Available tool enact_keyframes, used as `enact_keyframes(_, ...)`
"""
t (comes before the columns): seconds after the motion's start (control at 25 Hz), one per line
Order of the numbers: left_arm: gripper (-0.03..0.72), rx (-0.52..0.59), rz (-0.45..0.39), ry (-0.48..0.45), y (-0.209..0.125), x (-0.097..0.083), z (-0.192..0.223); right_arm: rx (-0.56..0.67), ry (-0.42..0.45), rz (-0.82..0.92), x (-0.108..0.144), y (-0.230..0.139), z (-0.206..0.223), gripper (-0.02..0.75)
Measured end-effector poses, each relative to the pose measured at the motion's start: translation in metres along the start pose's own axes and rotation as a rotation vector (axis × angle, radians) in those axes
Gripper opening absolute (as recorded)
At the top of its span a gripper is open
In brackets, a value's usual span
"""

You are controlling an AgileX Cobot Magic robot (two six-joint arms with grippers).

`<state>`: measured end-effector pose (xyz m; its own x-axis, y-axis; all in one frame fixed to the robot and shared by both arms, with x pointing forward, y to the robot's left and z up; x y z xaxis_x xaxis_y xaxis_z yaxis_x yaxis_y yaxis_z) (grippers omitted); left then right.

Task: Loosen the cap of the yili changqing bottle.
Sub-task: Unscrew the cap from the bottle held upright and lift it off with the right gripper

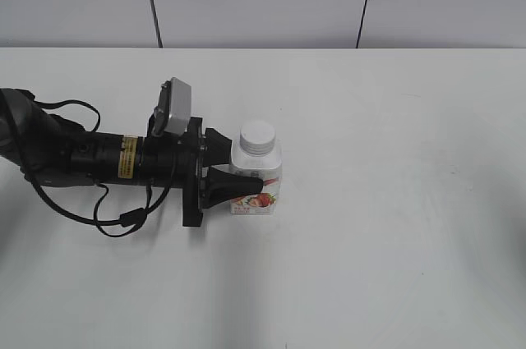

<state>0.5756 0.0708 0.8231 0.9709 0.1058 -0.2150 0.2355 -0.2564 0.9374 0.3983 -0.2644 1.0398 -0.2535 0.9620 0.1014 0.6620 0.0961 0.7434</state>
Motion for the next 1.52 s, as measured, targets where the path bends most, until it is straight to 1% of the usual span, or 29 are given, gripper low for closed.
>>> enact_keyframes(0.08,0.358,0.0,0.0,0.0,0.0,0.0,0.0,0.039,0.003,-0.003,-0.005,0.009,0.009,0.521)
enact_keyframes(0.16,0.358,0.0,0.0,0.0,0.0,0.0,0.0,0.112,0.013,0.004,-0.012,0.019,0.023,0.521)
enact_keyframes(0.36,0.358,-0.002,0.0,0.0,0.0,0.0,0.0,0.217,0.043,0.042,-0.022,0.05,0.046,0.521)
enact_keyframes(0.44,0.358,-0.001,-0.001,0.001,0.0,0.0,0.0,0.259,0.057,0.066,-0.024,0.063,0.058,0.521)
enact_keyframes(0.52,0.358,-0.002,-0.001,0.001,0.0,0.0,0.0,0.319,0.055,0.065,-0.021,0.075,0.075,0.521)
enact_keyframes(0.72,0.358,-0.003,-0.001,0.001,0.0,0.0,0.0,0.489,0.009,0.09,0.006,0.098,0.125,0.521)
enact_keyframes(0.84,0.358,-0.004,-0.002,0.002,0.001,0.0,0.0,0.601,0.014,0.137,0.027,0.105,0.155,0.521)
enact_keyframes(1.0,0.358,-0.005,-0.002,0.004,0.001,0.0,0.0,0.613,0.085,0.162,0.061,0.124,0.186,0.521)
enact_keyframes(1.04,0.358,-0.005,-0.002,0.004,0.001,0.0,0.0,0.606,0.109,0.147,0.074,0.128,0.19,0.521)
enact_keyframes(1.2,0.358,-0.005,-0.003,0.006,0.001,0.001,0.0,0.595,0.158,0.129,0.112,0.137,0.198,0.521)
enact_keyframes(1.32,0.358,-0.005,-0.003,0.006,0.001,0.001,0.0,0.625,0.167,0.134,0.131,0.131,0.214,0.521)
enact_keyframes(1.52,0.358,-0.008,-0.005,0.009,0.001,0.001,0.0,0.698,0.191,0.158,0.156,0.112,0.234,0.521)
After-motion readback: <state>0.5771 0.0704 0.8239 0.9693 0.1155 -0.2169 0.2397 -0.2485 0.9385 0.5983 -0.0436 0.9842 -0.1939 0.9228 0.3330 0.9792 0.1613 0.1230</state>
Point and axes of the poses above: a point on each arm's last joint axis where the gripper is mounted, z pointing out along that axis toward the gripper, x along the wrist's bending axis when the last joint is at zero, y = z × x, the point moved 6 cm from there along z, pointing out along that axis toward the gripper, and after that the axes turned 12 degrees about -z, right-handed, at the moved point
